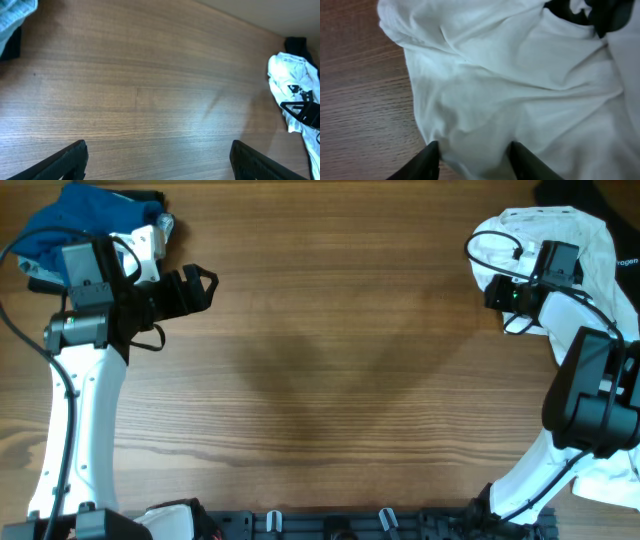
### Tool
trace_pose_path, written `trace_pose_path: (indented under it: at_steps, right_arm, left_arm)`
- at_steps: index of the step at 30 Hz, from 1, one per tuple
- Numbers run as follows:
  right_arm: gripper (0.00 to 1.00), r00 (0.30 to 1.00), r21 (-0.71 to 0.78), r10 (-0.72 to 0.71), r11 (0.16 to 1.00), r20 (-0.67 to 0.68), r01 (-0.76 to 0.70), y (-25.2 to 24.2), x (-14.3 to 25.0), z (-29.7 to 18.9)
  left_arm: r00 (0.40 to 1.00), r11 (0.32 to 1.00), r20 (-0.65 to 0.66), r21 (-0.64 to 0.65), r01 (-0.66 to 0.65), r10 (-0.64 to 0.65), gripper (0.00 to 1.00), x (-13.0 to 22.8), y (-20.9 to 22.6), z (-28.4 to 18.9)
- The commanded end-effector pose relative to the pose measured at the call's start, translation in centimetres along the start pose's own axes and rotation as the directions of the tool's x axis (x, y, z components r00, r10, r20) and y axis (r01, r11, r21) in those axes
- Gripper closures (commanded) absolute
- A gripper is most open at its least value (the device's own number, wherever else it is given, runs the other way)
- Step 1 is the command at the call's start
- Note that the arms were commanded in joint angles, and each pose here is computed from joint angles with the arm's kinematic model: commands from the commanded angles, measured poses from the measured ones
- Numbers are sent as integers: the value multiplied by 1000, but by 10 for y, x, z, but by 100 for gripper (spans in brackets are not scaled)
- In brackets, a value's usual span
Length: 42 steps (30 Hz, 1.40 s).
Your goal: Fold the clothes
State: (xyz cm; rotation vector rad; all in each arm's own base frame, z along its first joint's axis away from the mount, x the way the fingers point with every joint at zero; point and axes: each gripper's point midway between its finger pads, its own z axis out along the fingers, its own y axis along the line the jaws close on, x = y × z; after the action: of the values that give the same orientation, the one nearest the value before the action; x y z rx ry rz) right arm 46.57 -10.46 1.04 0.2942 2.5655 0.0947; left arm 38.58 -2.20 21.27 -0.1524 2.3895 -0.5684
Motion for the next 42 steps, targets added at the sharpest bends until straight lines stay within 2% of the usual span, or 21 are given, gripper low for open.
trace_pose_path:
  at_steps: [1, 2, 3, 5, 7, 9, 11, 13, 17, 21, 24, 26, 28, 29, 30, 31, 34, 37, 39, 42]
  right_arm:
    - [73, 1000, 18, 0, 1000, -26, 1, 0, 10, 21]
    - [81, 1000, 17, -5, 1000, -29, 6, 2, 11, 23]
    - [95, 999, 16, -12, 1000, -32, 12, 5, 12, 25]
    - [96, 999, -1, -37, 999, -30, 37, 19, 11, 25]
    - [96, 994, -57, -91, 994, -53, 88, 55, 8, 20]
    - [96, 973, -155, -204, 970, -106, 186, 124, 7, 4]
    - [96, 950, -255, -291, 933, -115, 254, 182, 8, -13]
    - [96, 907, -359, -414, 861, -78, 362, 263, 12, -42]
    - [96, 827, -477, -562, 718, 33, 507, 377, 36, -96]
    - [96, 767, -599, -629, 567, 128, 565, 455, 72, -148]
    - [96, 723, -630, -673, 496, 157, 598, 484, 104, -165]
    - [93, 709, -657, -686, 459, 164, 597, 494, 117, -174]
    - [39, 707, -676, -689, 446, 158, 586, 495, 120, -179]
    - [18, 710, -674, -689, 457, 145, 581, 491, 115, -181]
    - [2, 723, -666, -680, 485, 120, 567, 481, 102, -183]
    - [0, 739, -656, -667, 514, 99, 552, 471, 87, -187]
    - [0, 838, -595, -545, 686, -38, 419, 405, 29, -186]
    - [0, 885, -501, -416, 823, -210, 268, 326, 6, -171]
    - [0, 896, -440, -346, 875, -276, 202, 285, -3, -165]
    - [0, 917, -353, -255, 925, -306, 139, 238, -19, -156]
  left_arm:
    - [999, 1000, -38, 13, 22, -22, 10, 2, 2, 10]
    - [999, 1000, -47, 11, 27, -26, 10, 4, 3, 11]
    - [998, 1000, -53, 10, 30, -29, 12, 5, 4, 13]
    - [998, 1000, -54, 2, 31, -30, 14, 5, 6, 15]
    - [999, 999, -41, -26, 25, -26, 18, 3, 11, 15]
    - [1000, 999, -25, -42, 18, -19, 23, -1, 13, 15]
    - [1000, 999, -14, -40, 13, -13, 23, -4, 13, 15]
    - [1000, 998, -4, -58, 10, -10, 23, -6, 16, 15]
    - [1000, 996, -1, -84, 7, -7, 23, -7, 21, 14]
    - [1000, 993, 4, -119, 7, -7, 23, -8, 27, 14]
    - [1000, 991, 6, -133, 7, -7, 22, -8, 29, 13]
    - [1000, 991, 6, -133, 7, -7, 21, -8, 29, 13]
    - [1000, 991, -2, -132, 10, -10, 18, -6, 29, 13]
    - [1000, 991, -12, -132, 12, -14, 18, -3, 29, 14]
    - [1000, 992, -27, -124, 12, -16, 17, 1, 26, 14]
    - [998, 994, -56, -112, -2, -4, 16, 7, 20, 16]
    - [984, 992, -151, -71, -103, 91, 15, 30, 0, 28]
    - [953, 986, -262, -18, -164, 154, 15, 59, -21, 50]
    - [923, 982, -341, -3, -190, 178, 15, 81, -28, 67]
    - [881, 973, -444, -74, -220, 165, 16, 106, -8, 97]
